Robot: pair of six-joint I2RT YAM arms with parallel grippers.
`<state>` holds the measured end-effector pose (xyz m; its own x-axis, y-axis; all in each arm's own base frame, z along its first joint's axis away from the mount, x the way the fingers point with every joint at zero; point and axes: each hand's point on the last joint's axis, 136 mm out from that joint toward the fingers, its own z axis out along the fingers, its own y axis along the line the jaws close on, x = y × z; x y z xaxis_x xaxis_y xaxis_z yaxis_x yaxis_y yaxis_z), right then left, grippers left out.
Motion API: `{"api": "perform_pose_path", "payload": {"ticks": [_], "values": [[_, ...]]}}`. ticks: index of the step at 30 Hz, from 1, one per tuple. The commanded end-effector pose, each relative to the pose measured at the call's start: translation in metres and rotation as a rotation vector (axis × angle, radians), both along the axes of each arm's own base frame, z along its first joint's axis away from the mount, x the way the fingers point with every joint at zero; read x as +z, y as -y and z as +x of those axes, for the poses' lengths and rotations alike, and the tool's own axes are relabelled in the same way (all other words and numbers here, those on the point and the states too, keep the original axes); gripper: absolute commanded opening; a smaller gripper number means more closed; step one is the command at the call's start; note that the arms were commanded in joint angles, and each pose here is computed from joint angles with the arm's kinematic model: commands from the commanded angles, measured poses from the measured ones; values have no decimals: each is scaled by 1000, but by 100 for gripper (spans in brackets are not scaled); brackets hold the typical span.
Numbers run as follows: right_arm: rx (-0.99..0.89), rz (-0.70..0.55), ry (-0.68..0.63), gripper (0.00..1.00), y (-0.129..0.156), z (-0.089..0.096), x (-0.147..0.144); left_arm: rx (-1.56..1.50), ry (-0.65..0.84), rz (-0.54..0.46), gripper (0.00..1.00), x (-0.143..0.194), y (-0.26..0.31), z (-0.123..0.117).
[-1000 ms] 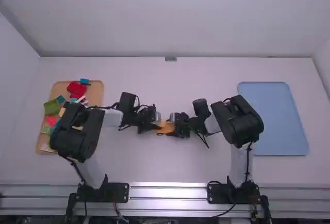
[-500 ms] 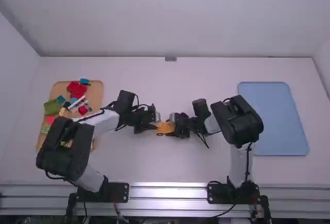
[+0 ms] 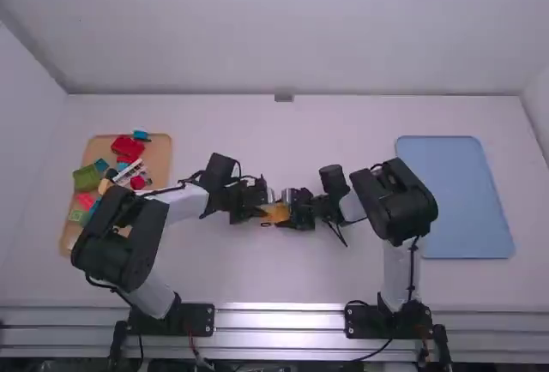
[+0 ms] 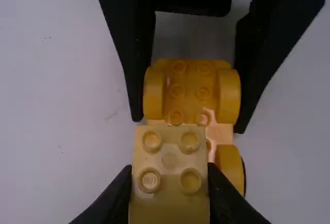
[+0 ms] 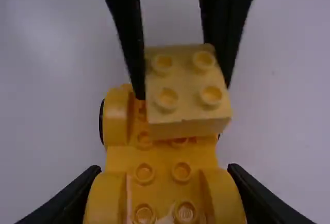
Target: Assemble lego blocks to make yellow taxi
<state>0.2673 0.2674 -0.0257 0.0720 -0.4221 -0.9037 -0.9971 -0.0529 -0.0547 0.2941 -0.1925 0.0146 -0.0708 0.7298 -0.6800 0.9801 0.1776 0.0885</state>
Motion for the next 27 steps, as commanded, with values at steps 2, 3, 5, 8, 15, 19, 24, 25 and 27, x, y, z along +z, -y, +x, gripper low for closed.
{"api": "perform_pose_path", "payload": {"ticks": [2, 3, 5, 8, 15, 19, 24, 25, 27], "values": [[1, -41, -29, 54, -1, -10, -12, -12, -34, -14, 6, -1, 4, -7], [1, -44, -28, 54, -1, -10, -12, -17, -37, -11, 6, -1, 4, -8], [-7, -51, -25, 54, 0, -8, -14, -19, -42, -5, 6, -2, 3, -10], [-11, -55, -28, 54, 0, -8, -14, -18, -55, -3, 6, -3, 2, -12], [-11, -54, -26, 54, 0, -7, -14, -13, -86, 9, 6, -6, -1, -17], [-11, -54, -25, 54, 0, -7, -14, -22, -93, 7, 3, -6, 1, -20], [-11, -53, -23, 54, 0, -7, -14, -24, -81, -3, 2, -4, 3, -18], [-12, -54, -23, 54, 0, -7, -14, -26, -78, -3, 2, -4, 3, -17], [-13, -55, -23, 54, 0, -7, -14, -27, -72, -7, 2, -3, 4, -16]]}}
